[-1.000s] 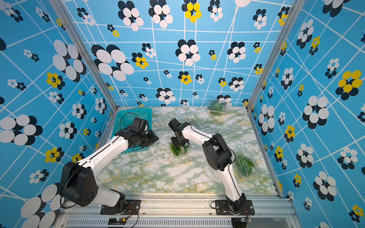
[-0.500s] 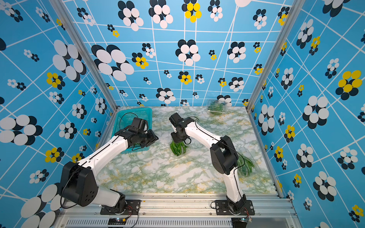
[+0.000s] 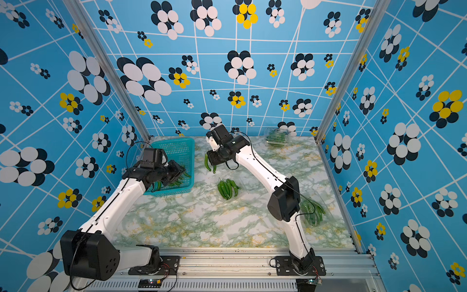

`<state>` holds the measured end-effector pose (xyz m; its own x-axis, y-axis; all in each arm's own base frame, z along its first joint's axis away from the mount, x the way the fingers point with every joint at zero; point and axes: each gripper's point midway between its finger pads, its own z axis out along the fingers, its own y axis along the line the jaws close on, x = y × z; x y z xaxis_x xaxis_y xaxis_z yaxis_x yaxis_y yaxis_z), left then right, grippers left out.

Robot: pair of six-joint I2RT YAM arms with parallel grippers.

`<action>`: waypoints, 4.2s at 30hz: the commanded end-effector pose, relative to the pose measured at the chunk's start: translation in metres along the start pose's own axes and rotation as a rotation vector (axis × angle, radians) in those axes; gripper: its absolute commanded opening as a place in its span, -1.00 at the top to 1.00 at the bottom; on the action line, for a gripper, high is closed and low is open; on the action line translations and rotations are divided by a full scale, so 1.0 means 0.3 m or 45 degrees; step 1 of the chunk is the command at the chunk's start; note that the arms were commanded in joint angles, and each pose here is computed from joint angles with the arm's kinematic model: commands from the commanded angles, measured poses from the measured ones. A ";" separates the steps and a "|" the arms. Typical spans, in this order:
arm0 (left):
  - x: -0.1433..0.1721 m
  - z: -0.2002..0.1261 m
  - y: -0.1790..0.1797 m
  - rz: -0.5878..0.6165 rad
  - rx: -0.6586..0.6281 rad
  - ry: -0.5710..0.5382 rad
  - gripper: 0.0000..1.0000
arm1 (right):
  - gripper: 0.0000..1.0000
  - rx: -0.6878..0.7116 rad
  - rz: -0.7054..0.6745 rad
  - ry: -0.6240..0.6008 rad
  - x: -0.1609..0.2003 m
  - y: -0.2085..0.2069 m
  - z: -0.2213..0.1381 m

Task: Take small green peppers out of containers
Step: Place the green pepper in the basket, then pick up the green pepper from the packing box.

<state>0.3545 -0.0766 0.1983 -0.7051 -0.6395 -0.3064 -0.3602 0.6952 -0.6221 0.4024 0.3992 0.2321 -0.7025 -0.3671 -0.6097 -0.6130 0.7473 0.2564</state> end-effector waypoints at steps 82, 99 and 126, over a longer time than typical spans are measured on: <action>0.442 0.262 -0.212 0.274 -0.030 0.352 0.19 | 0.30 0.215 0.046 0.228 0.391 -0.257 0.203; 0.426 0.280 -0.204 0.272 -0.041 0.354 0.20 | 0.25 0.136 0.067 0.320 0.469 -0.235 0.311; 0.380 0.267 -0.165 0.227 -0.022 0.339 0.20 | 0.84 0.140 0.054 0.357 0.485 -0.221 0.328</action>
<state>0.3432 -0.2142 0.1342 -0.8899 -0.4080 -0.2038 -0.2361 0.7945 -0.5595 0.3813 0.3516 0.0406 -0.8114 -0.4559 -0.3657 -0.5451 0.8161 0.1921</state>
